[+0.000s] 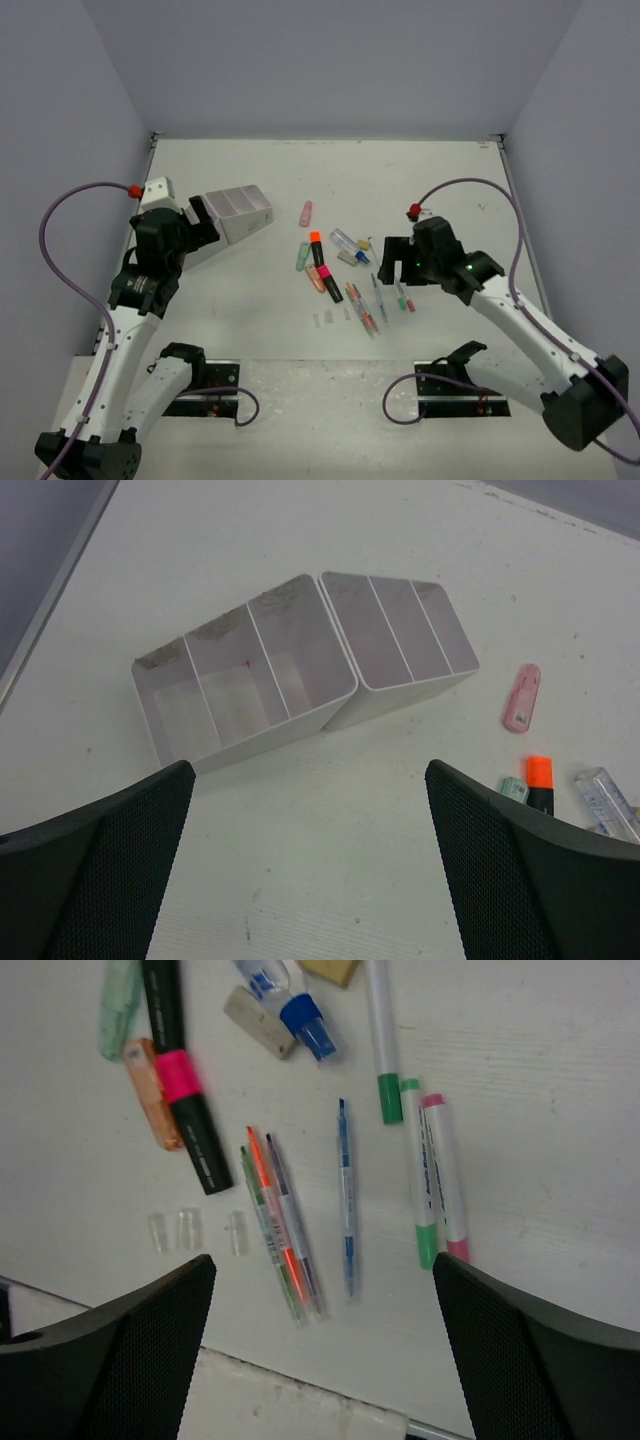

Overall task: Sort the stationery into containers
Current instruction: Pick up the pen from the center of the board.

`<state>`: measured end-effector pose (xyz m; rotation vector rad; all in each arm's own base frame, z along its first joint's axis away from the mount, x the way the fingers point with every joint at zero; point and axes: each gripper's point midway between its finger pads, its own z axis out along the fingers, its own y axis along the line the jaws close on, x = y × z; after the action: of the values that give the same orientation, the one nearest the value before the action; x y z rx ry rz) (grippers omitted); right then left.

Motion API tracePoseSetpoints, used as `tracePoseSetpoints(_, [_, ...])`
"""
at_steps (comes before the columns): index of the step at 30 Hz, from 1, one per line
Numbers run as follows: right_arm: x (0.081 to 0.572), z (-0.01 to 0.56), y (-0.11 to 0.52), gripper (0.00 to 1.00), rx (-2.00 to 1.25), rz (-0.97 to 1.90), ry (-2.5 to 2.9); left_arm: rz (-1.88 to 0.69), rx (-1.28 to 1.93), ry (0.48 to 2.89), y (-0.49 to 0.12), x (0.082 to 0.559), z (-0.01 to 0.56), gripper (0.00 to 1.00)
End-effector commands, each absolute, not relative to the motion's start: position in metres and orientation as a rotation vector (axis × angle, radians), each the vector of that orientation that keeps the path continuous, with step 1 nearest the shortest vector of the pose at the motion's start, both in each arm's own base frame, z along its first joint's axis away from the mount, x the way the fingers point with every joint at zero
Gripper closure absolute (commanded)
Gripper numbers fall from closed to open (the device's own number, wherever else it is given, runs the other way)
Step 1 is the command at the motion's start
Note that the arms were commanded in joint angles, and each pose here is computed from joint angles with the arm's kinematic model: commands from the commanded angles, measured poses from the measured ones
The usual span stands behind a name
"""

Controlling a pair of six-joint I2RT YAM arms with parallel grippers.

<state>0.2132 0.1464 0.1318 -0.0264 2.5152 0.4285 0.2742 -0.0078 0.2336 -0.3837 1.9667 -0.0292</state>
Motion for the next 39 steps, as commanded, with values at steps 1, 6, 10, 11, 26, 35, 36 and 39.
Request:
tracePoseSetpoints(1, [0.228,0.116,0.149,0.33,-0.04,0.226,2.549,-0.062,-0.373,1.95,-0.011,0.276,0.24,0.0])
tracePoseSetpoints(6, [0.219,0.085,0.167,0.5,-0.097,0.16,2.645,-0.068,-0.357,1.962,-0.013,0.277,0.238,0.0])
tracePoseSetpoints(10, [0.211,0.064,0.172,0.63,-0.102,0.157,2.704,-0.082,-0.343,1.961,-0.016,0.277,0.238,0.0])
tracePoseSetpoints(11, [0.21,0.059,0.173,0.64,-0.106,0.153,2.711,-0.083,-0.341,1.962,-0.016,0.277,0.238,0.0])
tracePoseSetpoints(26, [0.206,0.022,0.174,0.76,-0.131,0.081,2.787,-0.09,-0.331,1.952,-0.017,0.276,0.241,0.0])
tracePoseSetpoints(35, [0.197,0.003,0.177,0.77,-0.111,0.071,2.862,-0.095,-0.329,1.958,-0.018,0.276,0.24,0.0])
tracePoseSetpoints(36, [0.196,0.001,0.177,0.78,-0.107,0.065,2.871,-0.097,-0.328,1.957,-0.018,0.276,0.241,0.0])
tracePoseSetpoints(39, [0.196,-0.001,0.175,0.81,-0.087,0.047,2.875,-0.11,-0.329,1.961,-0.02,0.276,0.241,0.0])
